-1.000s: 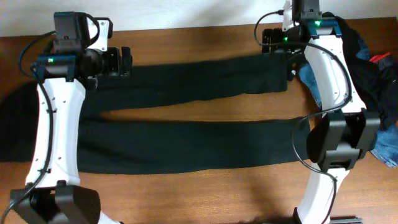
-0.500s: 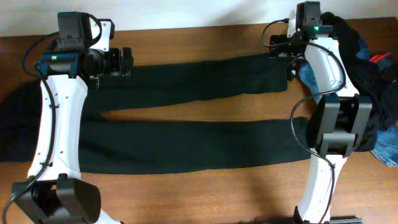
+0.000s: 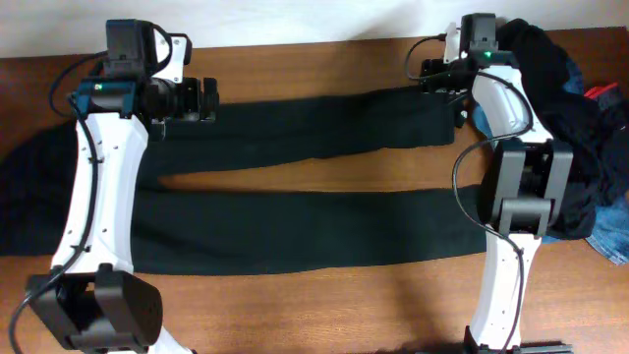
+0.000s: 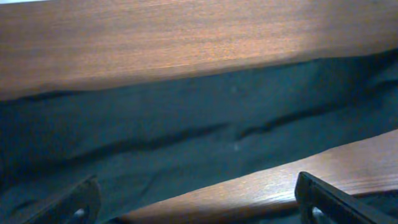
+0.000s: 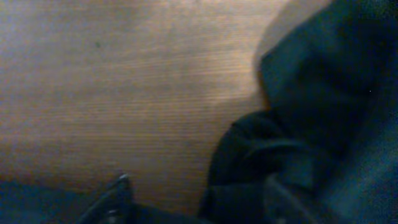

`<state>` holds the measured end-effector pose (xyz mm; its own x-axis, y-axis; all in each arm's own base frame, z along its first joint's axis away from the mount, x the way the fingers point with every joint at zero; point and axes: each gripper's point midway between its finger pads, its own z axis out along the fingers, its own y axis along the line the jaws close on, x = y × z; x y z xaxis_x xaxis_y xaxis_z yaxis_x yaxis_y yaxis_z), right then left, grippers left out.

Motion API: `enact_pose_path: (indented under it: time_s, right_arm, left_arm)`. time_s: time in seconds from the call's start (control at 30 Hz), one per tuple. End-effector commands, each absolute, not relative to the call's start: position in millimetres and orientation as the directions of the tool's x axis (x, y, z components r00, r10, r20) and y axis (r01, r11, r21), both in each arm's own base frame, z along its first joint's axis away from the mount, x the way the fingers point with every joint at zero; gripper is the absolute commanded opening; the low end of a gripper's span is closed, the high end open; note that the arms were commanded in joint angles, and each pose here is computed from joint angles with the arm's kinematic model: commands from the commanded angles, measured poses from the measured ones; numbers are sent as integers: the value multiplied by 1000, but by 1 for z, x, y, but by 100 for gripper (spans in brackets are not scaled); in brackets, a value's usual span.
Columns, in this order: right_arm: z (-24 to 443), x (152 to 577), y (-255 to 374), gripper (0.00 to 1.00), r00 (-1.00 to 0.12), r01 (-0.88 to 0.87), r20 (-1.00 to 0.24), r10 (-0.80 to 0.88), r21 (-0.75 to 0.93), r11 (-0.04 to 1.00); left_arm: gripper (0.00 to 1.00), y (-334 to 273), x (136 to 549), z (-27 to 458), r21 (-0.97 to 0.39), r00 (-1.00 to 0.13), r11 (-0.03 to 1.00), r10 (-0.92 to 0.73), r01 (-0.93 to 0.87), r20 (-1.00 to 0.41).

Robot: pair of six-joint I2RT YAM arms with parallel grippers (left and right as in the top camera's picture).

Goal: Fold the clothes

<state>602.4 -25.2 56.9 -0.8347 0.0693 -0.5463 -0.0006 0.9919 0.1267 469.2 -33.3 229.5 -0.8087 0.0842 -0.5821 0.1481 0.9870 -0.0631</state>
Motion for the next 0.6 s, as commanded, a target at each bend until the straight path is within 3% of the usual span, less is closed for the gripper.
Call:
enact_pose_path:
  time_s: [0.0, 0.03, 0.1, 0.17, 0.23, 0.57]
  right_arm:
    - [52, 607, -19, 47, -832, -24, -551, 67, 157, 987]
    - [52, 607, -19, 33, -831, -24, -552, 67, 157, 987]
    - [54, 608, -20, 15, -827, -23, -558, 69, 156, 988]
    - [59, 610, -23, 8, -823, -19, -564, 73, 156, 988]
    - [64, 611, -27, 4, -820, -12, -567, 80, 157, 988]
    - [121, 617, -49, 4, -792, 16, -602, 104, 150, 989]
  left_arm:
    - [99, -37, 472, 231, -58, -803, 985, 96, 160, -588]
    - [99, -37, 472, 231, -58, -804, 985, 96, 160, -587]
    - [99, -37, 472, 231, -59, -804, 985, 95, 160, -587]
    - [99, -37, 472, 231, -59, -803, 985, 95, 160, -588]
    - [99, -37, 472, 231, -59, -804, 985, 95, 160, -587]
    - [99, -37, 472, 231, -59, -803, 985, 95, 160, -588]
